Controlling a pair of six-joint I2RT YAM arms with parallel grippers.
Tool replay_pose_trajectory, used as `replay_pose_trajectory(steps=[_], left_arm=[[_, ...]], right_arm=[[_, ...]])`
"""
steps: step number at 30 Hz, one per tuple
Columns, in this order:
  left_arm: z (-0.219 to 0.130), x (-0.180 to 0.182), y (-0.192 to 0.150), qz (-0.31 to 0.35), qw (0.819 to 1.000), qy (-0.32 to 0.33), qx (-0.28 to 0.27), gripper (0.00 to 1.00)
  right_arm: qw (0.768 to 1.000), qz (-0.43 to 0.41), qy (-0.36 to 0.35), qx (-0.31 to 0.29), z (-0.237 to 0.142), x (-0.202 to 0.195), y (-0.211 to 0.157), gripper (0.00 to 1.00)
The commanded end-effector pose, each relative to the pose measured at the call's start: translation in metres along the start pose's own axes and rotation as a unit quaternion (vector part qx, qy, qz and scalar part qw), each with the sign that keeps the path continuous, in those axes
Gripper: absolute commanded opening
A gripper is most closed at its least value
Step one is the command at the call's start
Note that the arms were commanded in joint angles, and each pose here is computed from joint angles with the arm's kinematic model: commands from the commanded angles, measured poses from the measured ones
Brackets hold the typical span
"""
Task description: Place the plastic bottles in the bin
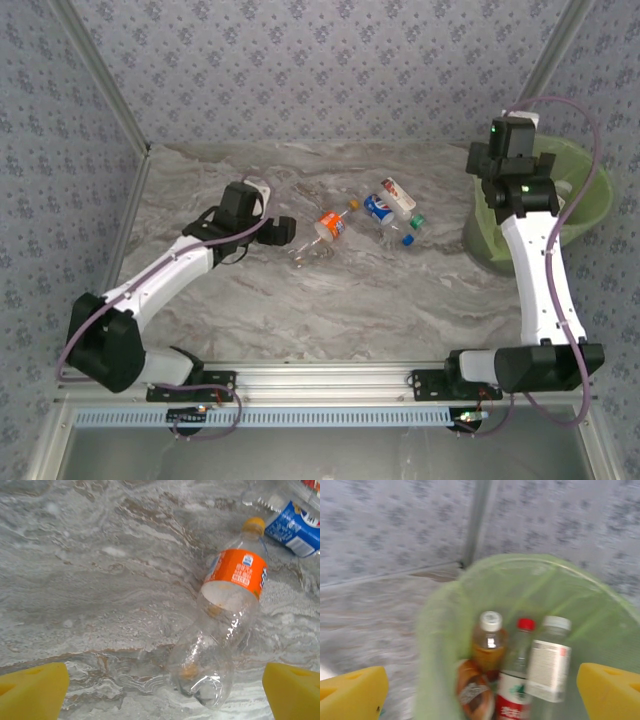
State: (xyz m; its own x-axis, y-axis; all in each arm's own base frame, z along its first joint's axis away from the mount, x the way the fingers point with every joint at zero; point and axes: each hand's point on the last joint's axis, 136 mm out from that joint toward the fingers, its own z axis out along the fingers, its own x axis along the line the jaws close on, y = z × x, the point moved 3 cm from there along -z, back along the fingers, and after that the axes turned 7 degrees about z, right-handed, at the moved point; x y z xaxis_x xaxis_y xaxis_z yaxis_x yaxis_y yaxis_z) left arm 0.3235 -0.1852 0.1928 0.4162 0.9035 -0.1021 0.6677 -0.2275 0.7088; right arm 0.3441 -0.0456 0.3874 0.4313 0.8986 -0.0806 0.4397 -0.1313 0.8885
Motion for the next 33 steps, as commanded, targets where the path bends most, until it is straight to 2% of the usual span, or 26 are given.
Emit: replay_pose_trajectory(steps=[1, 7, 12, 16, 22, 25, 29, 33], left_arm=[[0.004, -0.015, 0.002, 0.028, 0.999, -0.026, 0.013, 0.99], [0.028, -0.027, -0.012, 0.072, 0.996, -0.032, 0.051, 0.99], [0.055, -0.033, -0.025, 0.095, 0.989, -0.033, 0.106, 0.99], [0.076, -0.046, -0.035, 0.147, 0.977, -0.025, 0.151, 0.99], [0.105, -0.053, -0.043, 0.214, 0.958, 0.019, 0.188, 0.98], [0.118, -0.053, -0.048, 0.218, 0.954, 0.021, 0.203, 0.97], [0.129, -0.053, -0.055, 0.220, 0.951, 0.022, 0.216, 0.87], [0.135, -0.052, -0.060, 0.220, 0.950, 0.026, 0.221, 0.82]], right_arm=[[0.994, -0.005, 0.106, 0.019, -0.011, 0.041, -0.014, 0.99], [0.979, -0.018, 0.199, 0.040, -0.025, 0.092, -0.037, 0.99], [0.972, -0.030, 0.226, 0.047, -0.031, 0.117, -0.054, 0.99], [0.972, -0.025, 0.227, 0.053, -0.027, 0.123, -0.064, 0.99], [0.967, -0.006, 0.245, 0.064, -0.025, 0.131, -0.072, 0.99], [0.968, -0.007, 0.240, 0.065, -0.024, 0.130, -0.074, 0.99], [0.970, -0.010, 0.233, 0.062, -0.025, 0.126, -0.075, 0.99], [0.971, -0.012, 0.229, 0.061, -0.026, 0.122, -0.078, 0.99]])
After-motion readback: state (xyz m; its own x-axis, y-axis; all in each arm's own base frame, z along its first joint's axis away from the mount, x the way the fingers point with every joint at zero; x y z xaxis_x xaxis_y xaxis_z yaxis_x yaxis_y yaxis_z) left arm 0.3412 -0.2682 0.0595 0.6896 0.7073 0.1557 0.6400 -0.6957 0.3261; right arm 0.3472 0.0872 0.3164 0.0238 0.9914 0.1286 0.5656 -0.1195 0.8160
